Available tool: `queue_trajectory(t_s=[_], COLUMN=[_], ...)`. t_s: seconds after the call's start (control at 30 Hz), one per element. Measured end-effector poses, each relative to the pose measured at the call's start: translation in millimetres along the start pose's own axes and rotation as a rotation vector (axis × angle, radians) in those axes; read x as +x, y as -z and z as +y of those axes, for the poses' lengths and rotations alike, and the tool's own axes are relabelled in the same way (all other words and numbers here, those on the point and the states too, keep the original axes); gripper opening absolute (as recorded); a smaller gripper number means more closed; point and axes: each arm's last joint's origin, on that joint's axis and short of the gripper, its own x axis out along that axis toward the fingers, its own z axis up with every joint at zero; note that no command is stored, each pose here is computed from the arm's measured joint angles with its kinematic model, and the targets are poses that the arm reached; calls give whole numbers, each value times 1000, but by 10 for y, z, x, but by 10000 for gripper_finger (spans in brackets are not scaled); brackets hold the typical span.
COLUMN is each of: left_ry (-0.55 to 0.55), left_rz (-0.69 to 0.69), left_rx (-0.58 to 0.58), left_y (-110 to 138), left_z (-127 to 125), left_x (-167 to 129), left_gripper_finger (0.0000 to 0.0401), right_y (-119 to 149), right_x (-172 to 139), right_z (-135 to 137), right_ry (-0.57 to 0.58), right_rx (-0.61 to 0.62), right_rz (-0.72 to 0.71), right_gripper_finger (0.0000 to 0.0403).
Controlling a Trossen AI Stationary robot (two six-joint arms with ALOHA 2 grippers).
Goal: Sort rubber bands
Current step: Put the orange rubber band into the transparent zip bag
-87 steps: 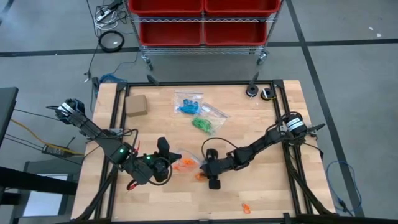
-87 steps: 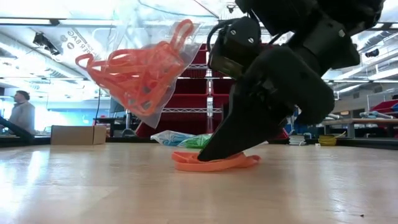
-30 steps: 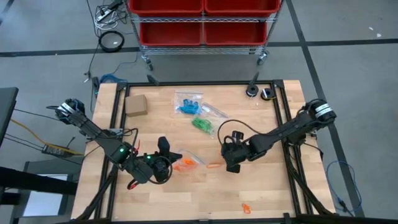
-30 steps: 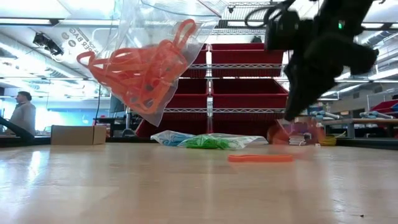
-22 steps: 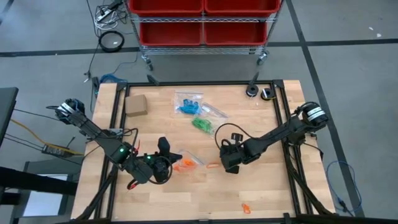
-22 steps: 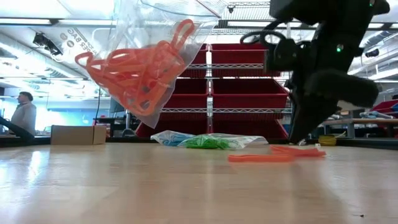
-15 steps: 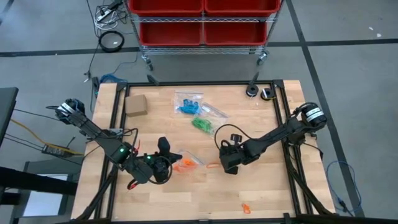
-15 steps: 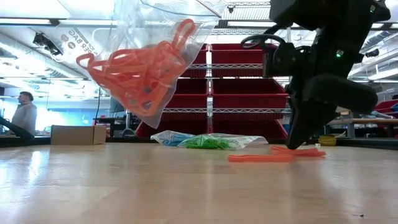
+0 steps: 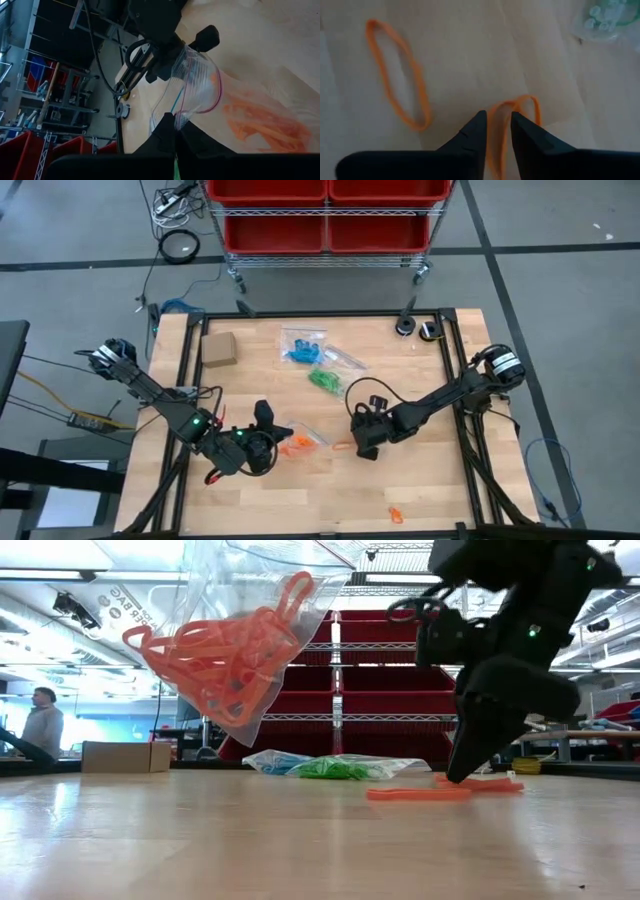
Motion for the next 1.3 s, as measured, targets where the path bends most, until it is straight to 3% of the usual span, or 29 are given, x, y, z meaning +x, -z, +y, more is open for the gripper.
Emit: queue_trajectory(t_s=[0.2, 0.4, 0.5, 0.83, 0.93, 1.17, 1.3], left_ry=[0, 0, 0, 0, 0, 0, 0], left_rz=[0, 0, 0, 0, 0, -1, -1], left_rx=[-1, 0, 0, 0, -1, -1, -1], left_y=[0, 0, 0, 0, -1, -1, -2], left_z=[0, 0, 0, -1, 1, 1, 1], left_x=[0, 0, 0, 0, 0, 0, -1], left_gripper_finger=[5, 5, 5, 5, 5, 5, 5], right_y=[69, 71, 47, -100, -94, -23, -7], right_x=[135, 194, 167, -404, -552, -662, -658], right_z=[-140, -171, -174, -175, -241, -339, -350], right_ry=[12, -8, -12, -87, -93, -65, -49], right_rx=[74, 45, 30, 53, 75, 119, 138], right_rz=[-24, -83, -102, -284, -288, -236, -223], right_gripper_finger=[91, 19, 8, 3, 19, 116, 148])
